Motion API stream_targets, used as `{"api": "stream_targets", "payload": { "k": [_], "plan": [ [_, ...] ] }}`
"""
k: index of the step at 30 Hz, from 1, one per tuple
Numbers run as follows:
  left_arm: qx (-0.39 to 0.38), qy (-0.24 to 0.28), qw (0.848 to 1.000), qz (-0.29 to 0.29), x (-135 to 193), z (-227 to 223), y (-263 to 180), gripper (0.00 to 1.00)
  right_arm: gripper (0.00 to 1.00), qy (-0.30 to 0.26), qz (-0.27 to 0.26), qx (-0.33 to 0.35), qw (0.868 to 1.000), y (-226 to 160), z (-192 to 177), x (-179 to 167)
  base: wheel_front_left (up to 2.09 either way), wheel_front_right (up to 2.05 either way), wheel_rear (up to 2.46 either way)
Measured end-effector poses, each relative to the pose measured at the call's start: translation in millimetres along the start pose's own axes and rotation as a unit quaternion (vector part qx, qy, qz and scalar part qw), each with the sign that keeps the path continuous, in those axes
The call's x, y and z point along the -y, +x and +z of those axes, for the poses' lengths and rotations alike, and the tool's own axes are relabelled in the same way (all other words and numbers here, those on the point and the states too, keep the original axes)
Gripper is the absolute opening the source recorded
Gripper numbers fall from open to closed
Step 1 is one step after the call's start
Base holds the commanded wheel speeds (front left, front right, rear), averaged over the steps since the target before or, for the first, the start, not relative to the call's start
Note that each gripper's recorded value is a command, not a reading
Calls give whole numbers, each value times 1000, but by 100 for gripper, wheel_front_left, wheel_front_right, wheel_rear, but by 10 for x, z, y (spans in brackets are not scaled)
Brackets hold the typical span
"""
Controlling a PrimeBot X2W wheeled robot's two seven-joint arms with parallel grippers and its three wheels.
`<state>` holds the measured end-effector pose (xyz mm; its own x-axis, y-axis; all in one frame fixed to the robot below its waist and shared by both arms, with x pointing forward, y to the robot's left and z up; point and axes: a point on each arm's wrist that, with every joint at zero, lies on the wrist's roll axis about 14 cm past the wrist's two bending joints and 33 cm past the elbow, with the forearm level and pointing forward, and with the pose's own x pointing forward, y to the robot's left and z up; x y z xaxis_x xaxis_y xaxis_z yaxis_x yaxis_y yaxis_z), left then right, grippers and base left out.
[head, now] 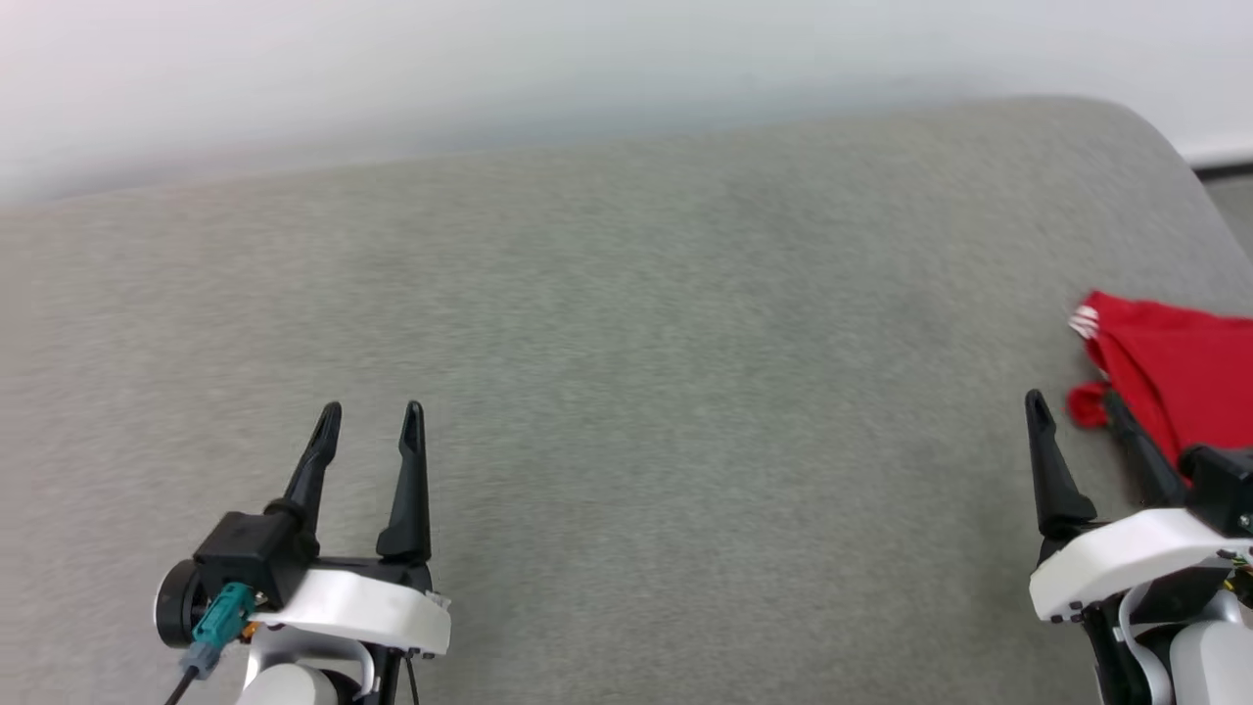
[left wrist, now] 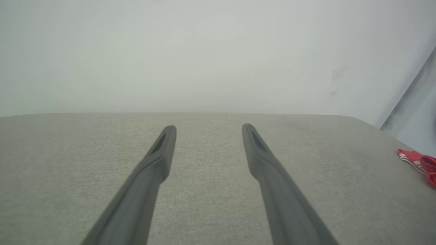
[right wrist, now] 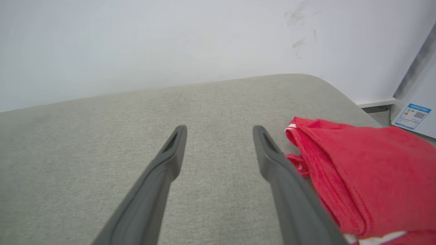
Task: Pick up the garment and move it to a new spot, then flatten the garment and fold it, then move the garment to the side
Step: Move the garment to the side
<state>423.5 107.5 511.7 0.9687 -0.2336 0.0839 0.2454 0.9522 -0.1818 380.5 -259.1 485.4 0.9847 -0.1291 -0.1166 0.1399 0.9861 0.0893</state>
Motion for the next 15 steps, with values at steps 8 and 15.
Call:
{"api": "stream_targets", "payload": {
  "k": [8,15],
  "plan": [
    [19,21,998,62,-365,193,-350,100,100,-13,76,49,996,-27,293,-552,0,0,0],
    [24,28,995,88,-487,246,-636,100,100,-26,89,68,993,-248,454,-657,0,0,0]
  ]
}}
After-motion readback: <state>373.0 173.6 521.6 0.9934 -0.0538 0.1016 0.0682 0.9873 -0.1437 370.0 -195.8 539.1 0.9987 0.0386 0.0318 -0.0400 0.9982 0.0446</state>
